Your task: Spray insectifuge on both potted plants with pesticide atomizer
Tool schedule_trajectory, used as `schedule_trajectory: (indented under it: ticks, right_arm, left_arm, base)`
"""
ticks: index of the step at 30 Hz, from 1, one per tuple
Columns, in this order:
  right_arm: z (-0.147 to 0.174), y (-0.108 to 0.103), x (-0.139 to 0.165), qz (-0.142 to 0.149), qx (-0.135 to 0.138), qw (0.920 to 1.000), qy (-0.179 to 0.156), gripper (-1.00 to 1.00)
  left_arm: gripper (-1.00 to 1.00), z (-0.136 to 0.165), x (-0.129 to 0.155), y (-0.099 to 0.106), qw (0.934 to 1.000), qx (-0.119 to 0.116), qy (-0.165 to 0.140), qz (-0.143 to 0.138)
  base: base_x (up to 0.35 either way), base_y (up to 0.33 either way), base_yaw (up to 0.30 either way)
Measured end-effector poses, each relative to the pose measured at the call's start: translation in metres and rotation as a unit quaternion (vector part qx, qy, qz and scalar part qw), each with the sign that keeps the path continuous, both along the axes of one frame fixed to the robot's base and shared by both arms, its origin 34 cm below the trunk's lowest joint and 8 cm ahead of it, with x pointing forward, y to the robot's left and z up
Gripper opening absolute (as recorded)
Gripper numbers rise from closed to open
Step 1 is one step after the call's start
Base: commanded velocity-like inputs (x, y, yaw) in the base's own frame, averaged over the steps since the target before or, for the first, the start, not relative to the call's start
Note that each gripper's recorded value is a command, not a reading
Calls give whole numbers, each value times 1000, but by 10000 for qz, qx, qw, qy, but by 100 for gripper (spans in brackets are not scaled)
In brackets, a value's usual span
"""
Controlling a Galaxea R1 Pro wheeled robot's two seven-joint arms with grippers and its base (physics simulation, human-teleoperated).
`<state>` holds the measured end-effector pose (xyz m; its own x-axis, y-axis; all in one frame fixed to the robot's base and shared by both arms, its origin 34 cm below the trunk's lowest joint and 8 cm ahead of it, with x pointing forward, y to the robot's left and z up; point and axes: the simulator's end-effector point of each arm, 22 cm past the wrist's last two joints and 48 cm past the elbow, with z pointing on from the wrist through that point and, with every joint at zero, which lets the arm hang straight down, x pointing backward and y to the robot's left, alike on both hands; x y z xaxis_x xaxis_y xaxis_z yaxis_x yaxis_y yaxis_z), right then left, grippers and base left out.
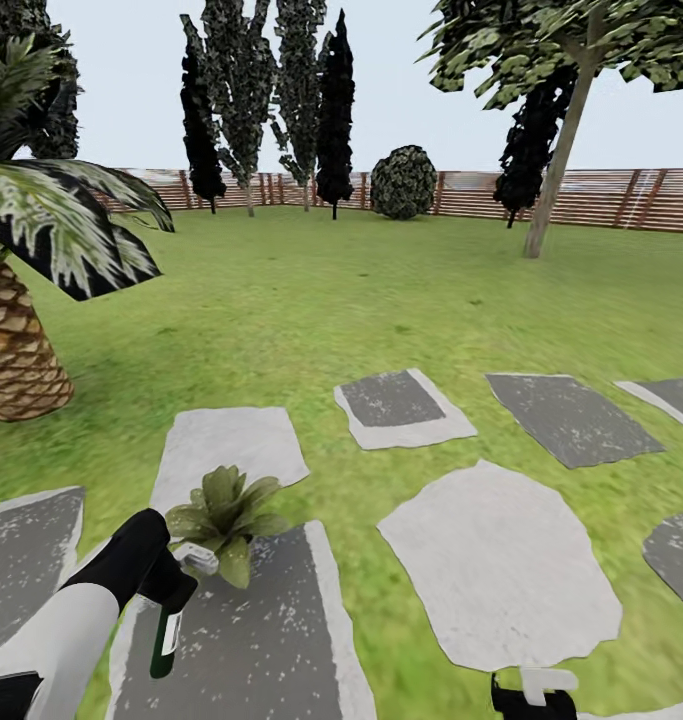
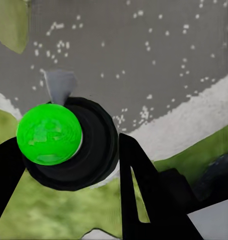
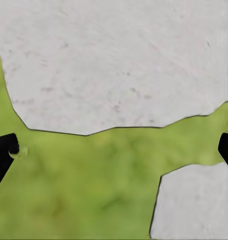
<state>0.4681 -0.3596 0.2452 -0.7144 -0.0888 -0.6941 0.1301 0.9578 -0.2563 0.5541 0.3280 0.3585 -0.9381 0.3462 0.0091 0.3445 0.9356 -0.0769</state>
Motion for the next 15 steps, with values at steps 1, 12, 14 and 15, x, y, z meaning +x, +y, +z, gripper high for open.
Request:
schedule_trajectory:
  ticks: [1,12,14,15]
  right_arm:
    - [0,0,0,0,0,10000,-2,100]
    - [-1,1,0,0,4,10000,7,100]
    - [-1,1,0,2,7,10000,7,100]
    - [-1,1,0,1,6,10000,7,100]
  left_arm:
    - [-100,0,0,0,10000,-1,-1,-1]
    - [-100,-1,-1,0,10000,-3,14,12]
    - [-100,-1,-1,1,10000,-30,17,49]
    - [-100,-1,-1,1,10000,-34,19,55]
  base:
    - [238,-244,4]
    - [152,-261,171]
    - [-151,-292,277]
    - [-209,-264,277]
